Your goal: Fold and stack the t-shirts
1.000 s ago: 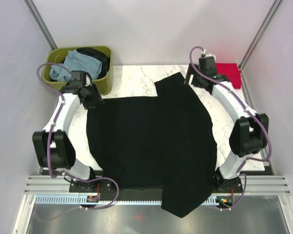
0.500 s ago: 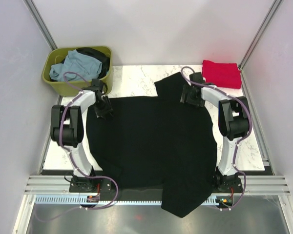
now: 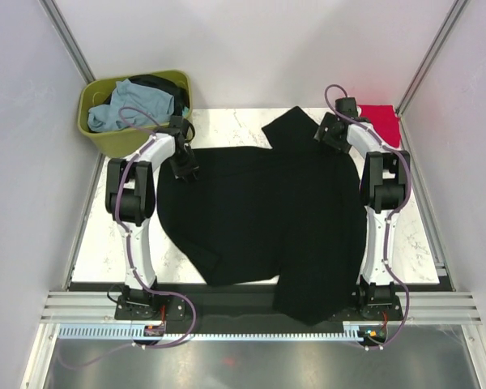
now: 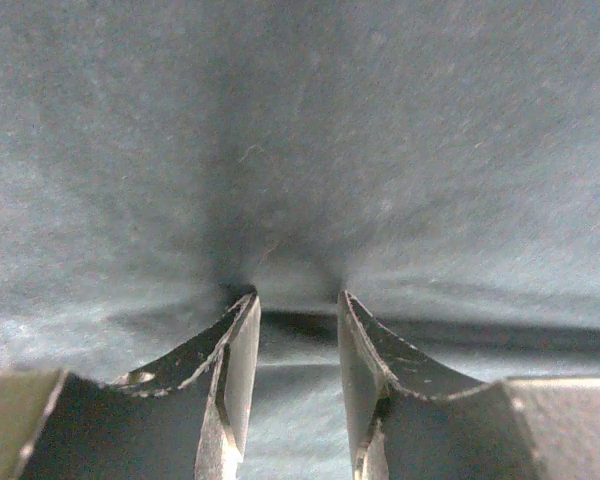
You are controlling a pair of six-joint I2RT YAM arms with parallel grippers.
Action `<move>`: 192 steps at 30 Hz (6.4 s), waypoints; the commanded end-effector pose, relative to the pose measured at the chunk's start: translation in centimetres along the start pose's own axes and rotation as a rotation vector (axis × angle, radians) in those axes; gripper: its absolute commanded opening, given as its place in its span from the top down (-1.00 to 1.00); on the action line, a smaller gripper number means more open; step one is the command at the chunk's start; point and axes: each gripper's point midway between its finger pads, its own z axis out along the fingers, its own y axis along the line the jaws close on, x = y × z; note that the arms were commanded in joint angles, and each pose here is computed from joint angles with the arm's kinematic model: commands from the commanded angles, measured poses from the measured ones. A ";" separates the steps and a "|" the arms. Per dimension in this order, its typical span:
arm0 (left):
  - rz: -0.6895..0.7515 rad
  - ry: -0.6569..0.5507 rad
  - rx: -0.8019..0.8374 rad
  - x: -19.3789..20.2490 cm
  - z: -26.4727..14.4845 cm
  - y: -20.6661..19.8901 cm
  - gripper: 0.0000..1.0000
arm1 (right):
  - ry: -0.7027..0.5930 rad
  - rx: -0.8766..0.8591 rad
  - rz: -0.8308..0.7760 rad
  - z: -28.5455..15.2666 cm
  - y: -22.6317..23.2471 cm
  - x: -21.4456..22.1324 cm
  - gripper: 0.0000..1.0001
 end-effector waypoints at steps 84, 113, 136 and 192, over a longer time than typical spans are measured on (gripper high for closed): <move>0.459 -0.206 -0.052 26.4 -20.4 5.6 0.95 | -0.026 -0.214 -0.153 -19.2 -1.3 10.1 -0.96; 0.494 -0.219 0.129 27.2 -26.1 11.9 0.92 | 0.065 -0.222 -0.169 -19.8 -2.4 16.1 -0.96; 0.332 -0.015 0.178 26.4 -11.4 -1.3 0.20 | 0.105 -0.116 -0.200 -18.7 -1.6 23.4 -0.96; -0.313 -0.231 -0.034 19.2 -6.8 10.4 -0.28 | 0.023 -0.231 -0.314 -17.8 3.9 13.0 -0.96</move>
